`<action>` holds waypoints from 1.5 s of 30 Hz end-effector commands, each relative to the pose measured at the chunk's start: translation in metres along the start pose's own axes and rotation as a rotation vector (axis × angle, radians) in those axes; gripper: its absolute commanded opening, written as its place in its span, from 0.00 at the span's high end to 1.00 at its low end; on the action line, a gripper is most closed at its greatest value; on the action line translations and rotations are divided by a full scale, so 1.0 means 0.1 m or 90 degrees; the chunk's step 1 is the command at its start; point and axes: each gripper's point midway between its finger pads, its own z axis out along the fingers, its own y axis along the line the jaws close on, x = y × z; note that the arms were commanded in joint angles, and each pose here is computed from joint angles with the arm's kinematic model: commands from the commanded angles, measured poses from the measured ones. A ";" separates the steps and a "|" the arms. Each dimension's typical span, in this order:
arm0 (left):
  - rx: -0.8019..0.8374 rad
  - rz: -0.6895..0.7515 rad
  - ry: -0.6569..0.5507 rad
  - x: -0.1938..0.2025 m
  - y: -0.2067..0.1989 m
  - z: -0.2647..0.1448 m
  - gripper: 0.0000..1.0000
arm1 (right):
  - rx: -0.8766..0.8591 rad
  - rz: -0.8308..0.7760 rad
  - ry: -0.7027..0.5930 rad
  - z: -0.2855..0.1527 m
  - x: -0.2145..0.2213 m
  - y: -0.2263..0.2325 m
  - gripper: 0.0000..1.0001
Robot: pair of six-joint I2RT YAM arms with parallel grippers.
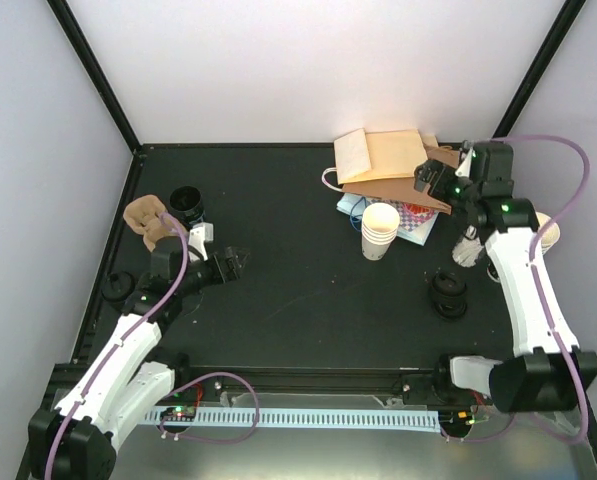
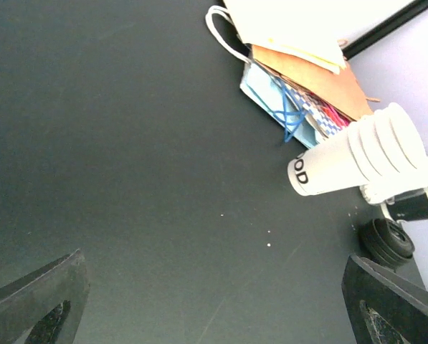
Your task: Pack the takeout coffee
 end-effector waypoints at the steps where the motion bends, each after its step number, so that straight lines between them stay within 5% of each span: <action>1: 0.070 0.043 0.008 0.03 -0.19 0.00 0.01 | 0.013 0.000 0.037 0.32 -0.09 0.01 0.00; 19: 0.100 0.075 0.041 0.02 -0.31 0.04 0.01 | 0.202 -0.072 0.119 1.84 -0.60 -0.45 0.00; 25: 0.095 0.061 0.070 0.03 -0.29 0.13 0.01 | 0.277 -0.101 0.172 2.17 -0.47 -0.75 0.00; 35: 0.090 0.049 0.074 0.01 -0.27 0.19 0.01 | 0.131 -0.012 0.212 2.61 -0.37 -0.94 0.08; 45: 0.083 0.035 0.078 0.01 -0.24 0.22 0.01 | 0.122 -0.015 0.191 2.92 -0.39 -1.07 0.07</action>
